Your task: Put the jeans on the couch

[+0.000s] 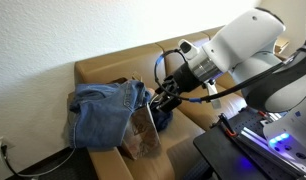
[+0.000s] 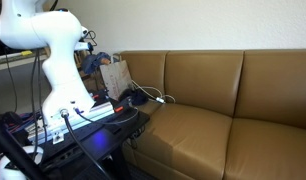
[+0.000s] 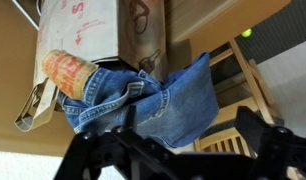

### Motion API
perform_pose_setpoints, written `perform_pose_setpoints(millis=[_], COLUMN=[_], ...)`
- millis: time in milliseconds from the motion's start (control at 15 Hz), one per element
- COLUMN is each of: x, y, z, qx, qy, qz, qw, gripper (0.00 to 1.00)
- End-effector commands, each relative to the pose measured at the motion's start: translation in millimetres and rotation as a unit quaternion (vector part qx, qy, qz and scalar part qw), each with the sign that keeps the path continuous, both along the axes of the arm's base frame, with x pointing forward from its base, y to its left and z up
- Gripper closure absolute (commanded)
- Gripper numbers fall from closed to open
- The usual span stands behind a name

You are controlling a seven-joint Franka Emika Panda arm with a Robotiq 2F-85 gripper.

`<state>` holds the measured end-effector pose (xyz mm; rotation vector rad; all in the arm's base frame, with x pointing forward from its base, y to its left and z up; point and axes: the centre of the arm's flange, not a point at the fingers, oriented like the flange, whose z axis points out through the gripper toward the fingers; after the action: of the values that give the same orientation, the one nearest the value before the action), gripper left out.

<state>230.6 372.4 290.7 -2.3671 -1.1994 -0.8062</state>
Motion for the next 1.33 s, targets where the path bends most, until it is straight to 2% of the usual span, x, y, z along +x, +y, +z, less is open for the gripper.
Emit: perform_pose_setpoints(millis=[0,67,200,267,400,600,800,867,933,1000,1200,1267], x=[29,-7,3,-2,-11,-12,-12,-12,-12,-1,14,0], y=[-39,5,-3,13,36,53,59,59,58,49,23,36], z=[-21,10,13,11,-1,-3,0,8,16,18,-7,16], qx=[0.042,0.022,0.026,-0.013,-0.076,-0.140,-0.203,-0.219,-0.214,-0.177,-0.115,-0.143], qy=[0.024,0.021,0.024,0.004,-0.010,-0.030,-0.072,-0.088,-0.069,-0.006,0.049,0.014], qz=[-0.020,-0.012,-0.023,-0.024,-0.010,0.020,0.045,0.028,0.007,-0.010,-0.017,-0.016], qw=[0.9986,0.9995,0.9991,0.9996,0.9970,0.9894,0.9755,0.9715,0.9743,0.9842,0.9920,0.9896], gripper=[0.00,0.00,0.00,0.00,0.00,0.00,0.00,0.00,0.00,0.00,0.00,0.00])
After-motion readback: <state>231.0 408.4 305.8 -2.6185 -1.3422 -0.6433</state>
